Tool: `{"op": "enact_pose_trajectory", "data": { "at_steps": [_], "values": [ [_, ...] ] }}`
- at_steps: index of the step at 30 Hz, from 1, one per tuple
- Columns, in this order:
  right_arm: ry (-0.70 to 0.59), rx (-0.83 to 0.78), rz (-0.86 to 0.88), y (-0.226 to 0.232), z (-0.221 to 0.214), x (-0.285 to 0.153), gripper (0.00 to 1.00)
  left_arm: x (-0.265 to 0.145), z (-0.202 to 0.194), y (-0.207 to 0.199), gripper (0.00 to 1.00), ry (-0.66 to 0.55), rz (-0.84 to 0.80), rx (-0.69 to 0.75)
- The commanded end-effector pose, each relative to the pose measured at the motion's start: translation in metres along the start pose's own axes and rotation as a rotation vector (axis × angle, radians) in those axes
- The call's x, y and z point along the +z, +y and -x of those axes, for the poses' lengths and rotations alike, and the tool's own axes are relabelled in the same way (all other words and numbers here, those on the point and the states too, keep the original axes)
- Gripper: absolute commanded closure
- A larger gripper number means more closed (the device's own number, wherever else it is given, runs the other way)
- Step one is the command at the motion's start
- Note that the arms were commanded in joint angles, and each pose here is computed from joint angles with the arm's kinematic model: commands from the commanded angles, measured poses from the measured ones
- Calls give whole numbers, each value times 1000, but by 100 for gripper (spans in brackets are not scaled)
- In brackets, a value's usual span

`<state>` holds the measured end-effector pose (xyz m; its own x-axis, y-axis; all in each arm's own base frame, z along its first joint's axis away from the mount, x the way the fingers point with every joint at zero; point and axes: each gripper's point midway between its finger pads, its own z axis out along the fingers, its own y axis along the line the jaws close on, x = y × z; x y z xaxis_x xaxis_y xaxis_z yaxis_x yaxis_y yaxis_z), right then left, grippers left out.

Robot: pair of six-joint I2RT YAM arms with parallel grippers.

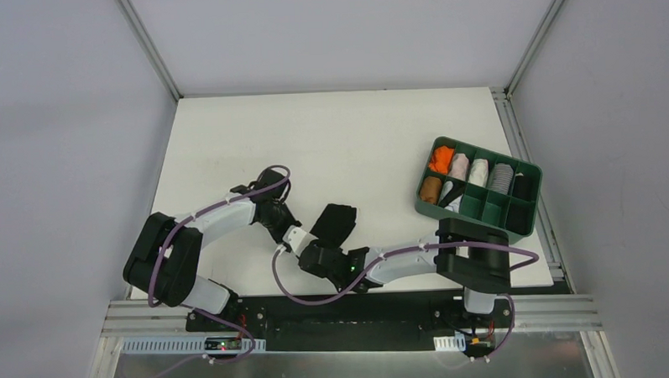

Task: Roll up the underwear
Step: Roll the underwear to the center of the board.

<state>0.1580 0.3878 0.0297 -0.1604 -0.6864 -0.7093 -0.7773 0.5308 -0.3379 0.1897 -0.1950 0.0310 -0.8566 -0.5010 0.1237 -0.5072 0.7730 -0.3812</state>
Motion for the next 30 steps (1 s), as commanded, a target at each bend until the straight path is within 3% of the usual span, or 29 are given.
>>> {"op": "enact_pose_trajectory", "data": {
  "at_steps": [1,3,6,17,29,30],
  "values": [
    [12,74,37,3,-9,-5,87,-8,3,8,100,-16,48,23],
    [5,109,87,8,-5,-9,98,-11,5,6,100,-19,43,30],
    [7,212,180,13,3,-16,100,-17,8,1,100,-32,30,39],
    [139,611,555,24,4,-26,100,-48,23,-9,61,-66,-74,-8],
    [162,982,749,12,2,-24,100,-57,21,-7,56,-34,-138,-15],
    [156,1016,762,9,3,-23,100,-57,20,-7,51,-31,-141,-10]
  ]
}}
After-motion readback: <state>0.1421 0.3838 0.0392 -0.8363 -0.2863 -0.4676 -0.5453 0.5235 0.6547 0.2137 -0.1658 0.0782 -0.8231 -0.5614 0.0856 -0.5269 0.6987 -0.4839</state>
